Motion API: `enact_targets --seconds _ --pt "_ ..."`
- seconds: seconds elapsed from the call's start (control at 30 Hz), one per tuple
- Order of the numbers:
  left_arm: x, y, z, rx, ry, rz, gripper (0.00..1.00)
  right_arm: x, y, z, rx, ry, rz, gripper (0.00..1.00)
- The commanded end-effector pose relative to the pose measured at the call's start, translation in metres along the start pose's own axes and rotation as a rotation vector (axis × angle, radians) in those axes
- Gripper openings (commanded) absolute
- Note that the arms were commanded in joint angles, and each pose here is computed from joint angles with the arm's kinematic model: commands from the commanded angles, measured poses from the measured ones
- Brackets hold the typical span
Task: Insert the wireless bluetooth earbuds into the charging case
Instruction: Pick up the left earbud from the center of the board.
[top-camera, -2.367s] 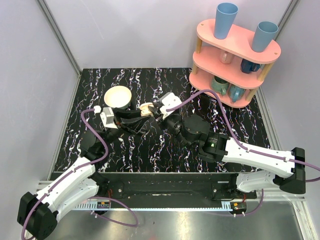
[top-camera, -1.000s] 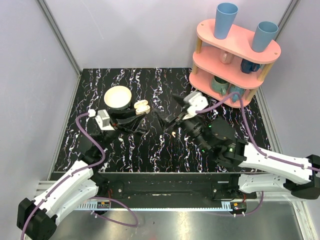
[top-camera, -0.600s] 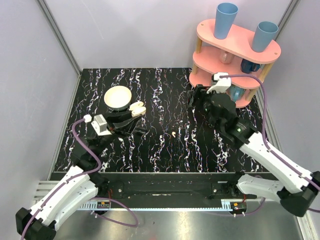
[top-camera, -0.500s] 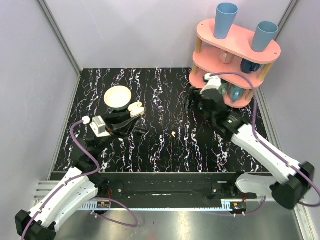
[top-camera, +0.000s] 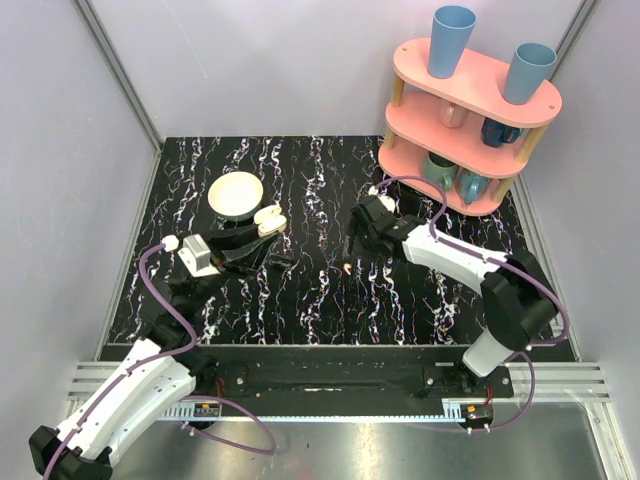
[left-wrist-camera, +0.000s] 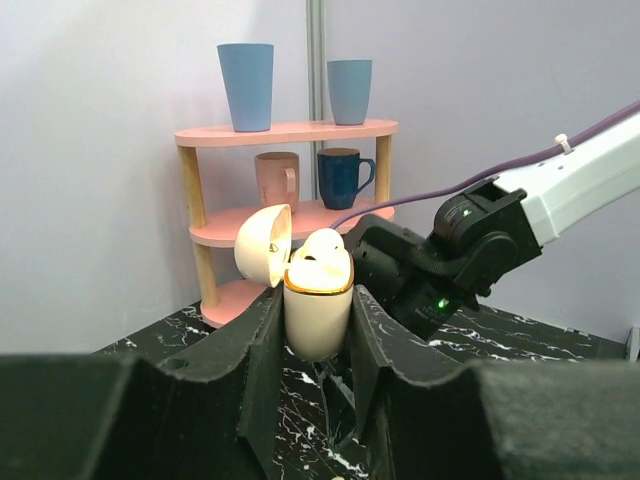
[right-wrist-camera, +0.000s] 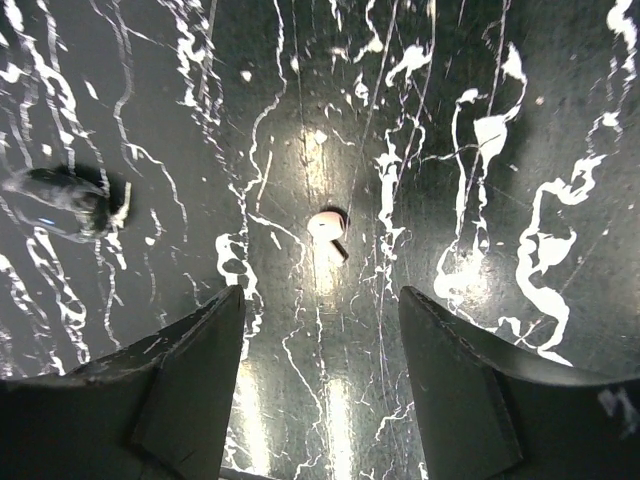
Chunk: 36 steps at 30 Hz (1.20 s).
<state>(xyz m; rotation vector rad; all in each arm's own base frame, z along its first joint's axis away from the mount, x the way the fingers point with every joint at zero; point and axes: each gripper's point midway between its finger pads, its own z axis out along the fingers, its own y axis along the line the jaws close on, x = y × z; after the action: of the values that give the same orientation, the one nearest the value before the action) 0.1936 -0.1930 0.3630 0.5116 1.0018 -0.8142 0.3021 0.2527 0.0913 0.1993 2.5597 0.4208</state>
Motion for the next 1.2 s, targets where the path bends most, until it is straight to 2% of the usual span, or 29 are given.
enact_targets --seconds 0.0,0.53,1.17 --pt "-0.006 0.005 0.000 -0.021 -0.018 0.037 0.00 0.003 0.011 0.012 0.029 -0.009 0.020 0.69" --pt "-0.005 0.003 -0.003 -0.019 -0.025 0.027 0.00 0.003 0.009 0.048 0.144 -0.031 -0.052 0.54" --pt "-0.004 0.003 -0.003 -0.016 -0.023 0.022 0.00 0.015 0.002 0.061 0.228 -0.024 -0.076 0.47"
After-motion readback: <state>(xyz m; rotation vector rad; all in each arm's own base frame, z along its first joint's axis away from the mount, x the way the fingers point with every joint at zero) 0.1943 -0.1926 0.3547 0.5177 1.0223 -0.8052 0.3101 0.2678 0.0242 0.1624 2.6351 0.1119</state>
